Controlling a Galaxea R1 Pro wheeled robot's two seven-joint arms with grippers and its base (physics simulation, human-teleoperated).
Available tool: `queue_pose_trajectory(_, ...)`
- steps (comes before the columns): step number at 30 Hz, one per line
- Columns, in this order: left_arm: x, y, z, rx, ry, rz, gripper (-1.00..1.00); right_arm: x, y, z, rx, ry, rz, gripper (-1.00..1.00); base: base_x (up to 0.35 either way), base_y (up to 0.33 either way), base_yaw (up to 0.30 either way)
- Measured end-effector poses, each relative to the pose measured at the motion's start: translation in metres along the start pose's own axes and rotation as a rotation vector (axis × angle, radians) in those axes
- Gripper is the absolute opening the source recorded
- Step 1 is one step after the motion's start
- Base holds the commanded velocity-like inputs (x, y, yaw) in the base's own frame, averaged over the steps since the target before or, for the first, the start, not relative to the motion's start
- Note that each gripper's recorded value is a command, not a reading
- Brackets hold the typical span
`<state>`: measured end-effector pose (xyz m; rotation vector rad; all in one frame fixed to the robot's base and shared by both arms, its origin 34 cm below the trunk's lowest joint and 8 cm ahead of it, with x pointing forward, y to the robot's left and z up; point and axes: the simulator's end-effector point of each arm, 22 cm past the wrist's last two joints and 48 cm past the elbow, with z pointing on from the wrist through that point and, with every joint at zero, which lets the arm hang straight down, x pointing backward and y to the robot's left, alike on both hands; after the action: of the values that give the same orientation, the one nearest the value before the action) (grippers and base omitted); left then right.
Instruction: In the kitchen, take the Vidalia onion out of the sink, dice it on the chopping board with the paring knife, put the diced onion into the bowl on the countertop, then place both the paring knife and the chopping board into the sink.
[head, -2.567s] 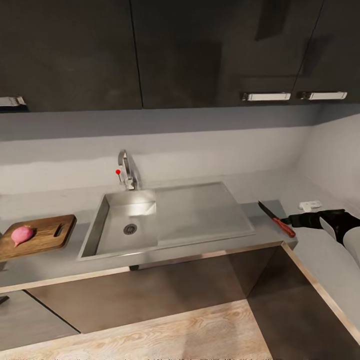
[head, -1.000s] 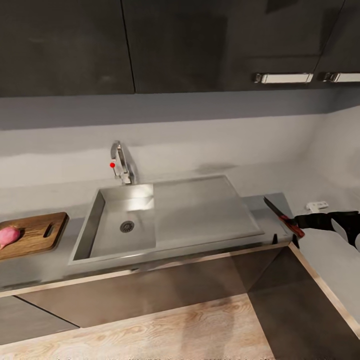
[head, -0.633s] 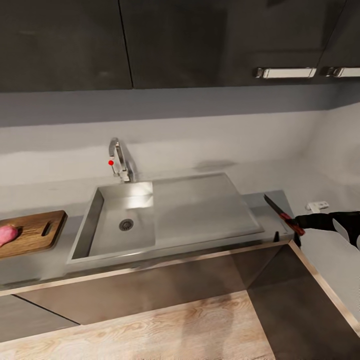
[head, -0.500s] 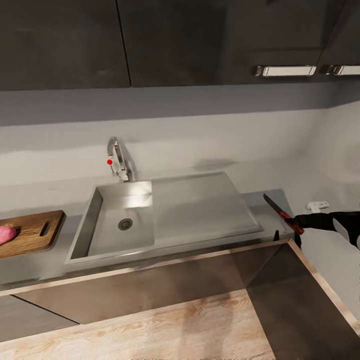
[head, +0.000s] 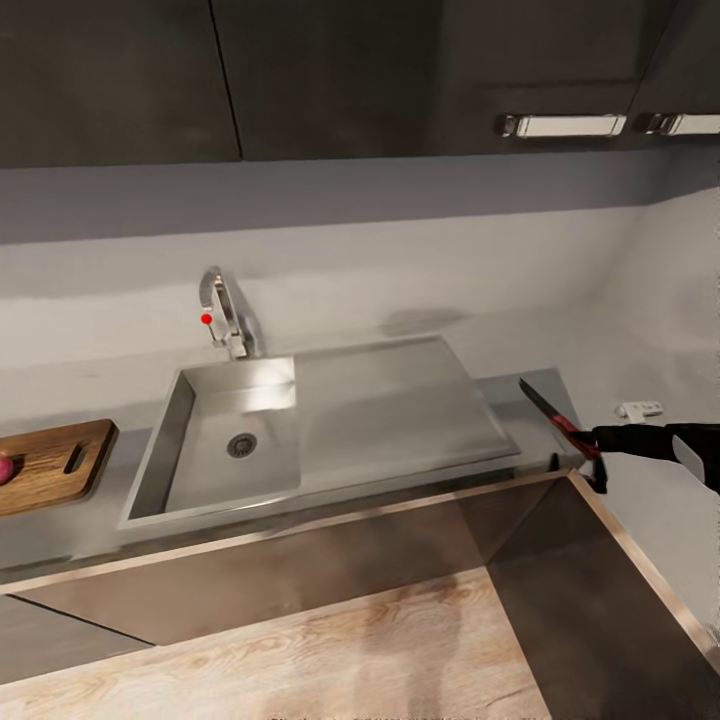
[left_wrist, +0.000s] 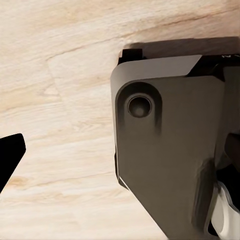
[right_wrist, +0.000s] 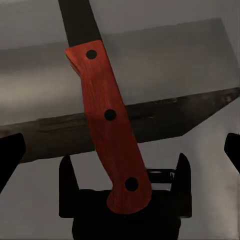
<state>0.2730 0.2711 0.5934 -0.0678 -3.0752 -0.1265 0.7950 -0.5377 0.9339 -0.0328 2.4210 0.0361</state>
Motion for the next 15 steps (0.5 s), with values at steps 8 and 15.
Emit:
queue_pose_trajectory(8,0.005,0.0,0.002,0.0,0.013,0.001,1.0,0.007,0.0,0.006,-0.005,0.013,0.001,1.0,0.0,0.0,-0.079)
queue_pose_trajectory(15,0.01,-0.001,0.004,0.001,0.024,0.002,1.0,0.012,0.0,0.011,-0.005,0.024,0.001,1.0,0.0,0.0,-0.08)
